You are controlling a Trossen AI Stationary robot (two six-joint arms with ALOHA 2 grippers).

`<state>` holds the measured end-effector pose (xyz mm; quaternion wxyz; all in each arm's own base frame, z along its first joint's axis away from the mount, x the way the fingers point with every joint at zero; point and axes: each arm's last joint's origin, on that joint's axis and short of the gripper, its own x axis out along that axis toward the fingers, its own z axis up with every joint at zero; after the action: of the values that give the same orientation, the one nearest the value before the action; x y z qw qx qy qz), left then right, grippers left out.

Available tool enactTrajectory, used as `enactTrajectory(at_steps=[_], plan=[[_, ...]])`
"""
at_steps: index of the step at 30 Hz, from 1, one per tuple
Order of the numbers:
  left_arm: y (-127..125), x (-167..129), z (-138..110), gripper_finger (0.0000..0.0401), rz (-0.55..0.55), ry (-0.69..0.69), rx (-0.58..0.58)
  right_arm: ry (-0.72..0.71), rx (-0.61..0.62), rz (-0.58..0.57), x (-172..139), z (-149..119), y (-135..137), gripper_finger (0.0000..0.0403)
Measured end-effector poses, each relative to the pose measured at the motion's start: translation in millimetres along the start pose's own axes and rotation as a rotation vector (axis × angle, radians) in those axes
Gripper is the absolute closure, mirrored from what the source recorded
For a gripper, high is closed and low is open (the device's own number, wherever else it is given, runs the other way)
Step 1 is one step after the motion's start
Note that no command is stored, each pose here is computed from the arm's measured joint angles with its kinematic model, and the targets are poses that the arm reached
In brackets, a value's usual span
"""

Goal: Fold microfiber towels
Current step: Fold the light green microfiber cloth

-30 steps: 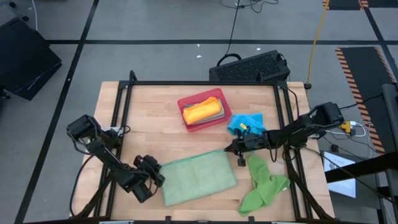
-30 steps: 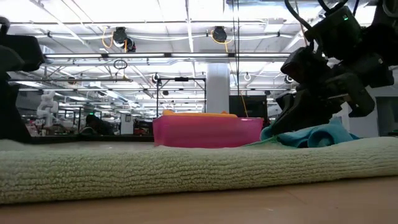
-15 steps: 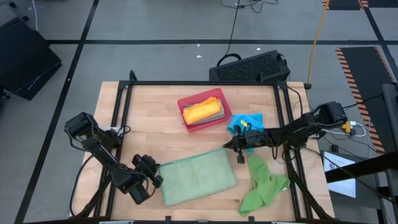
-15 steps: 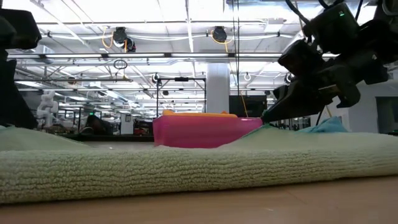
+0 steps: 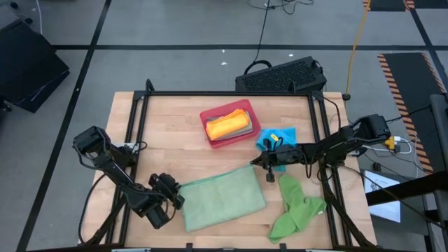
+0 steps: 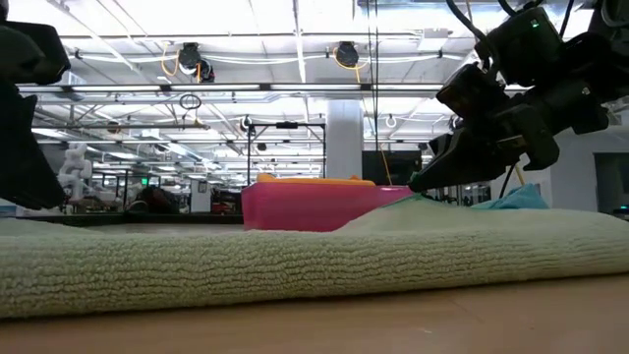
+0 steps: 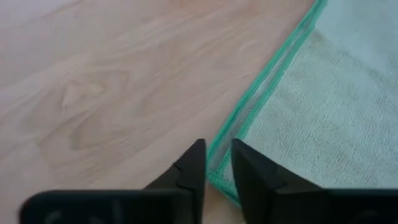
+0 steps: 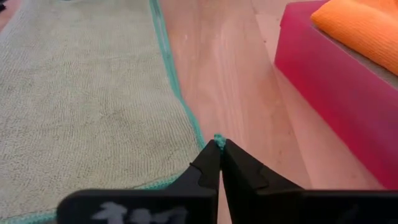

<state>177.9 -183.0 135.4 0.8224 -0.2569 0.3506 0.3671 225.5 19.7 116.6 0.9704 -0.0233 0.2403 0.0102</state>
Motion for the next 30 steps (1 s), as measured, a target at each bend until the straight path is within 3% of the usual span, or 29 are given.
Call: enactTrajectory(at_steps=[7, 11, 18, 23, 28, 30], plan=[[-5.0, -0.6, -2.6, 0.0257, -0.033, 0.062, -0.07, 0.002, -0.008, 0.0, 0.0, -0.2, 0.0, 0.0399], [-8.3, -0.3, -3.0, 0.025, -0.057, 0.081, -0.071, 0.003, -0.011, -0.003, 0.0, -0.3, -0.1, 0.0399], [-4.1, 6.7, 1.5, 0.0249, 0.002, 0.03, 0.042, 0.038, -0.02, -0.032, 2.1, -5.1, -1.8, 0.0392], [-1.8, 2.6, 6.1, 0.0249, 0.028, 0.077, 0.02, 0.073, 0.001, -0.037, 5.1, -11.1, -1.2, 0.0353], [-13.4, -17.4, 15.8, 0.0249, -0.071, 0.048, 0.016, 0.038, 0.036, -0.125, -2.8, -2.3, -1.3, 0.0301], [-21.1, -26.7, 19.1, 0.0249, -0.122, -0.015, 0.07, 0.001, 0.033, -0.13, -9.1, 5.2, 1.9, 0.0285]])
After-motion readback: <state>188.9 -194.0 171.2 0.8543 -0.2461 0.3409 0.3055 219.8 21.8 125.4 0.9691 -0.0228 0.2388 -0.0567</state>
